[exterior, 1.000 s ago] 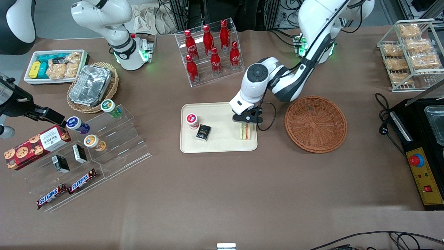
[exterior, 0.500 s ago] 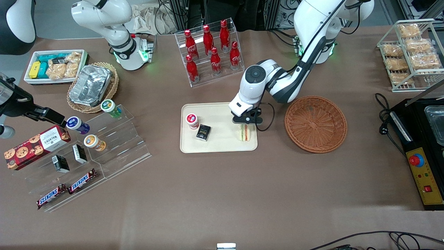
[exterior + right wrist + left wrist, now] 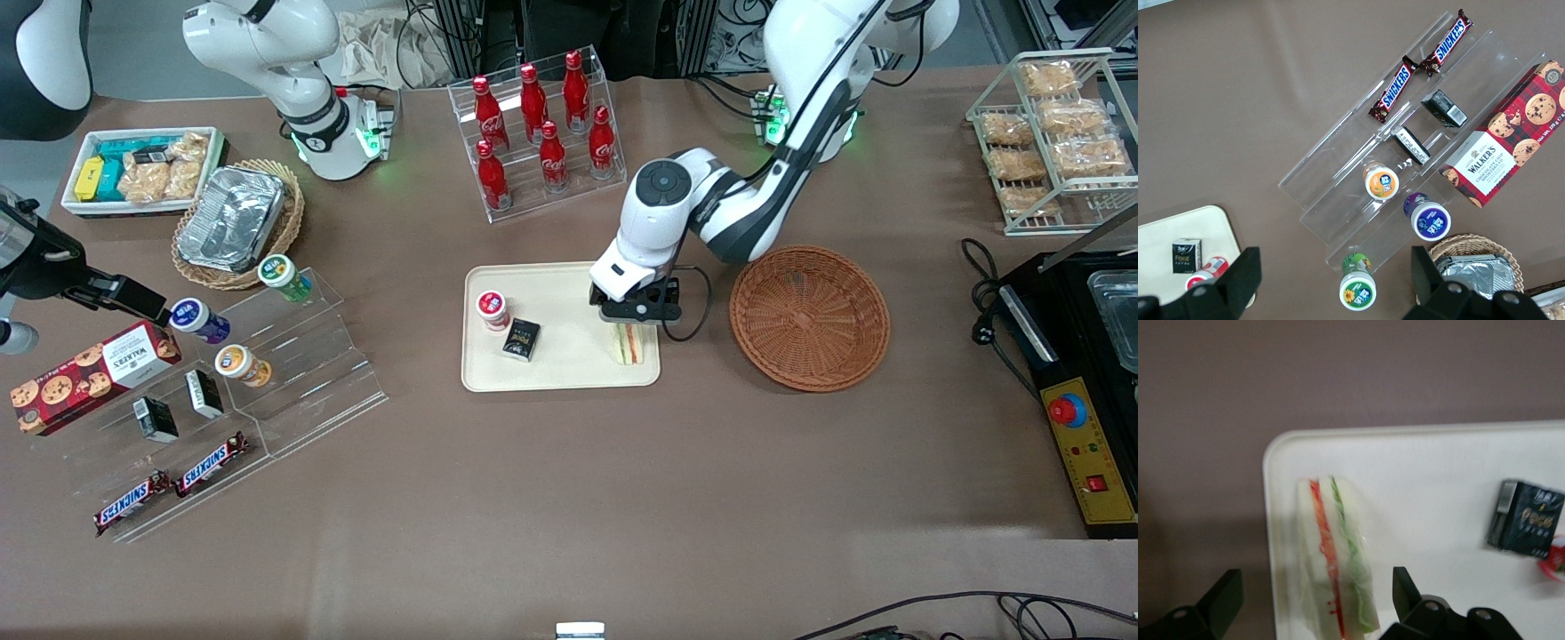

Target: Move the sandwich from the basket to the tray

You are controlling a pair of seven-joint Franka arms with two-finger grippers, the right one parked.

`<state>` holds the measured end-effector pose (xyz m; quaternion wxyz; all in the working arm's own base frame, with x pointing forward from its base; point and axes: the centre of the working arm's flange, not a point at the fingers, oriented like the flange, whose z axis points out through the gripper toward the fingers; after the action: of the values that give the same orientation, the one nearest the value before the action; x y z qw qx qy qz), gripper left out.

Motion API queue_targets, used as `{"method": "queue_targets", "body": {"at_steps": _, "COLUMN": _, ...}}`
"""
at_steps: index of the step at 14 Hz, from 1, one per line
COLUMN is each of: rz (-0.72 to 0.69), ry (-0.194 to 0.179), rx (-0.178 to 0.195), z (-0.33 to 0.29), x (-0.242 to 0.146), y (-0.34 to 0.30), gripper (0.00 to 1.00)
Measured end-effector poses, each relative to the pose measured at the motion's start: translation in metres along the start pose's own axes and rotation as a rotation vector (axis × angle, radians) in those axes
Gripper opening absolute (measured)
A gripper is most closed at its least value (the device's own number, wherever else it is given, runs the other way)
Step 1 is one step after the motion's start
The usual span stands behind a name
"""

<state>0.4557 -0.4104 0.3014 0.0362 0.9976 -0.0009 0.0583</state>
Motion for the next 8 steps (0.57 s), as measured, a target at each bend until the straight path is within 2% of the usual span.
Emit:
{"method": "queue_targets", "body": {"at_steps": 2, "rz": -0.047, "ry": -0.002, "rx": 0.069, "z": -0.054, "x": 0.027, "y": -0.017, "gripper": 1.0}}
{"method": "queue_targets", "body": {"at_steps": 4, "rz": -0.07, "ry": 0.006, "rx": 0.121, "z": -0.109, "x": 0.045, "y": -0.038, "gripper": 1.0}}
{"method": "queue_targets", "body": {"at_steps": 6, "rz": -0.062, "ry": 0.026, "rx": 0.144, "z": -0.155, "x": 0.063, "y": -0.074, "gripper": 1.0}}
{"method": "queue_targets", "body": {"at_steps": 8, "rz": -0.051, "ry": 0.042, "rx": 0.136, "z": -0.188, "x": 0.08, "y": -0.115, "gripper": 1.0}}
